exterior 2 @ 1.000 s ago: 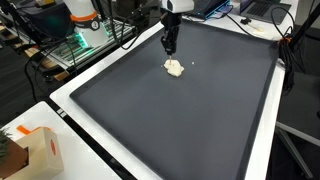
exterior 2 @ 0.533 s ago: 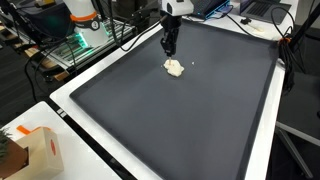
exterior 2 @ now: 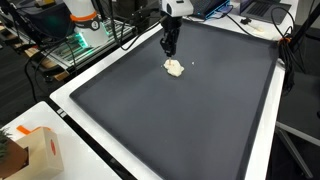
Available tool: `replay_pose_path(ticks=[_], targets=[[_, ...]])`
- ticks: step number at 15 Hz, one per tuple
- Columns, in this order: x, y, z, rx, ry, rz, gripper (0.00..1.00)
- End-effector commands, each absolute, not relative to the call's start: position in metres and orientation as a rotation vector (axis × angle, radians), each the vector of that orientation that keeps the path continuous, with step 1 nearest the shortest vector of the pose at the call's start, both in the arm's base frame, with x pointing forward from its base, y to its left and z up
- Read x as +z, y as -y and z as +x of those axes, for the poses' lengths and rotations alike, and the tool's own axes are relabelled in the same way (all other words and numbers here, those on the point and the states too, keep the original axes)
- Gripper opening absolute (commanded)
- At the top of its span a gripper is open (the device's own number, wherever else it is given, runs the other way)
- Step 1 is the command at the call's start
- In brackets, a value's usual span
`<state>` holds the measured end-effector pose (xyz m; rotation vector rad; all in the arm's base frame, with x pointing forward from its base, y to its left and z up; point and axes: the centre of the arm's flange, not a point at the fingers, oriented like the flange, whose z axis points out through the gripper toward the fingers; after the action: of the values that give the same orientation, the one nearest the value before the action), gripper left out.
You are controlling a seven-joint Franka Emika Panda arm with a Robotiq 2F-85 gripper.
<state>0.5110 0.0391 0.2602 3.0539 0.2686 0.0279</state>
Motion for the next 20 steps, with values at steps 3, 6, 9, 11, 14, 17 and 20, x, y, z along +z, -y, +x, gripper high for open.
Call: replay_pose_path(ticks=[3, 6, 9, 11, 14, 17, 20], targets=[[0.272, -0.043, 0.502, -0.01, -0.274, 3.034, 0.03], [0.287, -0.05, 0.498, 0.018, -0.296, 3.025, 0.03], [0.303, -0.056, 0.494, 0.051, -0.31, 3.01, 0.03], [0.314, -0.06, 0.491, 0.072, -0.307, 3.0, 0.03], [0.334, -0.066, 0.484, 0.096, -0.289, 2.965, 0.03], [0.355, -0.072, 0.477, 0.124, -0.27, 2.924, 0.03], [0.373, -0.078, 0.47, 0.141, -0.26, 2.907, 0.03]])
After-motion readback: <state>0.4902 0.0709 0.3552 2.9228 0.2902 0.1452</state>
